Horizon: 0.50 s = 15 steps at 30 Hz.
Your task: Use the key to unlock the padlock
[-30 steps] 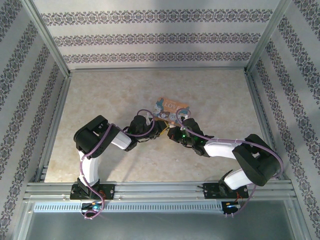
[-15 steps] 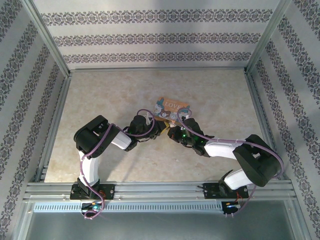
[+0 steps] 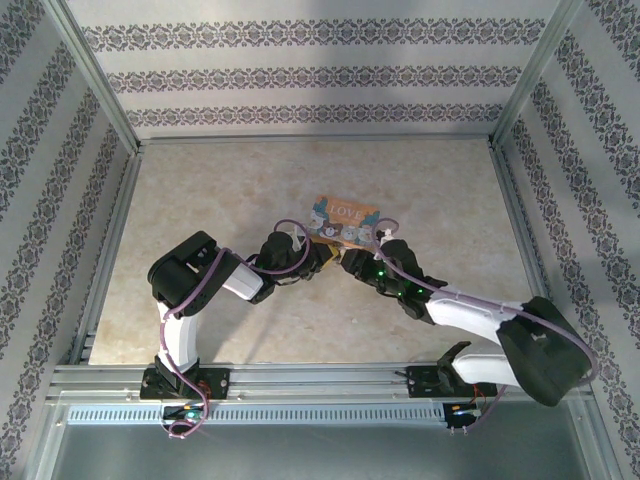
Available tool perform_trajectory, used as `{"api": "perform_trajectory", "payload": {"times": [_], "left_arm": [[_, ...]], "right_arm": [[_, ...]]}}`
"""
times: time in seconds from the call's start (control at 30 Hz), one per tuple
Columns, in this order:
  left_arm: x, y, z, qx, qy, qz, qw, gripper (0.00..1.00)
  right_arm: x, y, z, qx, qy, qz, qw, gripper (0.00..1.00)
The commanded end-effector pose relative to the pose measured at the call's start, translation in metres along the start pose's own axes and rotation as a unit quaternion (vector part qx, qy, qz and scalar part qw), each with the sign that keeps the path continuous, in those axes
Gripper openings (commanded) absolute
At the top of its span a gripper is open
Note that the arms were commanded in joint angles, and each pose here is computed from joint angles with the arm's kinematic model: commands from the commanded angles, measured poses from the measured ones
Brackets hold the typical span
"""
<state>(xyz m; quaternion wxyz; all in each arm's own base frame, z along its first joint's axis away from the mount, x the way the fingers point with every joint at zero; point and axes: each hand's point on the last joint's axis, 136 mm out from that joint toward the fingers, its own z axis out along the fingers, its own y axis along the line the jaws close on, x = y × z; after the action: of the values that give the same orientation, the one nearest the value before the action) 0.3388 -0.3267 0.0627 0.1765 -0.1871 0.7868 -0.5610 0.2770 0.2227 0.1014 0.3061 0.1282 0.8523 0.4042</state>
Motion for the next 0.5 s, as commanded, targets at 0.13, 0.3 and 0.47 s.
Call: {"api": "perform_trajectory", "payload": {"times": [0.13,0.3,0.47], "left_arm": [[0.001,-0.026,-0.008,0.023,-0.006,0.032,0.999,0.04],[0.003,-0.023,-0.010,0.024,-0.003,0.024,0.999,0.04],[0.005,-0.022,-0.012,0.020,-0.002,0.022,1.000,0.04]], "right_arm": [[-0.022,-0.004,-0.035,0.034,-0.047,-0.096,0.994,0.55],[-0.038,0.007,-0.059,0.029,-0.090,-0.181,0.979,0.69],[-0.050,0.014,-0.078,0.022,-0.125,-0.250,0.960,0.86]]}}
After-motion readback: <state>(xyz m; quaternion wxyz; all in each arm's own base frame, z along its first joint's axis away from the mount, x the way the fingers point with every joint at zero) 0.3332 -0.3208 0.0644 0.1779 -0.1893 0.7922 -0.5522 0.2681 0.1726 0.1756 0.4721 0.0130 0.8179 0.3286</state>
